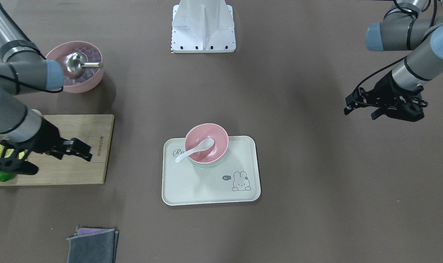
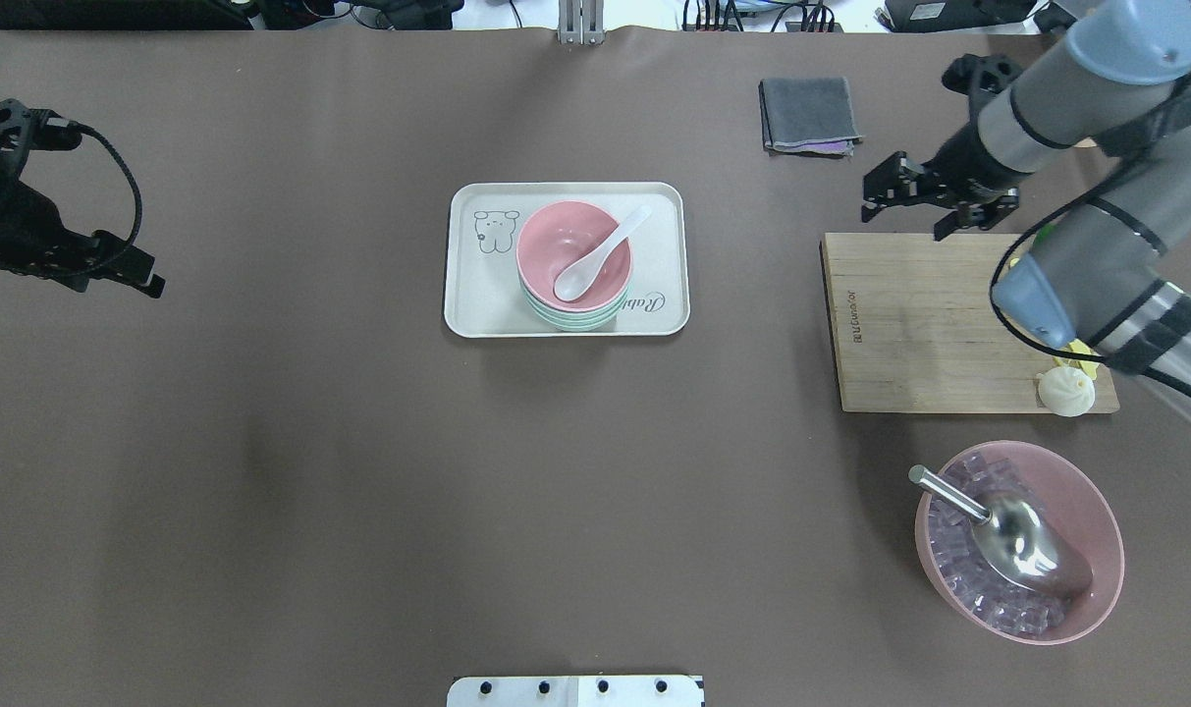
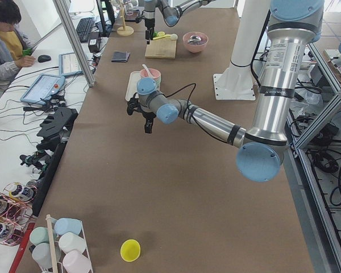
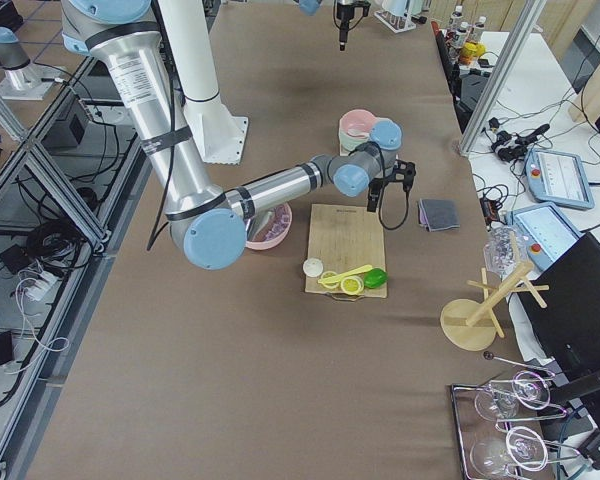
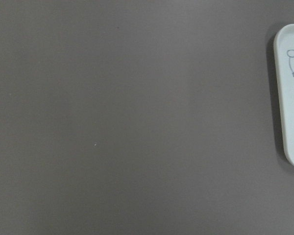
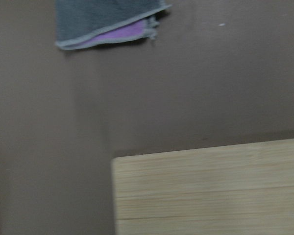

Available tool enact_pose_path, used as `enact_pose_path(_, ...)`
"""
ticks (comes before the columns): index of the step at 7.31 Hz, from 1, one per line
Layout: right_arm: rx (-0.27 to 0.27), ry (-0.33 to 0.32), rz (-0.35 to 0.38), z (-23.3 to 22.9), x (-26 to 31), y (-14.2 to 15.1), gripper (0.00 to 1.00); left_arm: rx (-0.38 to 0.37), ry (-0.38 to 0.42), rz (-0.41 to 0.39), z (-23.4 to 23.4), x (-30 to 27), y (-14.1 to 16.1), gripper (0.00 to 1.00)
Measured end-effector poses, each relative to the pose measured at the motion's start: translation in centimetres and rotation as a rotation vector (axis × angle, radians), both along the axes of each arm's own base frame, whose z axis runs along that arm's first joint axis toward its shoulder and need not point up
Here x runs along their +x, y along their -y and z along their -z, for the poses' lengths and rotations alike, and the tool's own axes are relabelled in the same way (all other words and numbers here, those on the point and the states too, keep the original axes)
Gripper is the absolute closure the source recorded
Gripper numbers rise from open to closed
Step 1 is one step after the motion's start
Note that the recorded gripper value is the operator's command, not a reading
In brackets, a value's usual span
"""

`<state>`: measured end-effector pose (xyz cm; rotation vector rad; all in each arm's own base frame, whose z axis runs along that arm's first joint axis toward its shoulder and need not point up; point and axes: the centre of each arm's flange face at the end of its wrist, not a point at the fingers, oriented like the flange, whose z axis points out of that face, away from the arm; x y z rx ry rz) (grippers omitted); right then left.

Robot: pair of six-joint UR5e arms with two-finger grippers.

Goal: Stack pink bowl on green and place spoon

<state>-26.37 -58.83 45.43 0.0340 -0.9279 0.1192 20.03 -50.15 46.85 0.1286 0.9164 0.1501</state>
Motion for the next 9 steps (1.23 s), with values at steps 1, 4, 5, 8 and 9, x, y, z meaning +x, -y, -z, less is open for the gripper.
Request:
enact_pose_path(1, 0.085, -0.059, 0.064, -5.4, 5.3, -0.4, 0.0, 0.042, 0.036, -0.038, -3.7, -3.3, -1.2, 0.02)
enact_pose_path(4, 0.254, -0.152, 0.224, -17.0, 17.7, -0.6, 0.0, 0.086, 0.119, -0.057, -12.9, -13.7, -3.9, 0.02)
enact_pose_path(5, 0.264, -0.14, 0.241, -17.9, 18.7, -0.7, 0.0, 0.08, 0.131, -0.039, -14.4, -15.9, -4.2, 0.02)
enact_pose_path(8, 0.245, -0.107, 0.237, -18.3, 20.2, -0.8, 0.0, 0.021, 0.13, 0.017, -15.8, -17.3, -4.4, 0.02)
enact_pose_path(9, 0.236, -0.104, 0.237, -18.2, 20.3, -0.7, 0.0, 0.019, 0.129, 0.022, -15.7, -17.3, -4.3, 0.02)
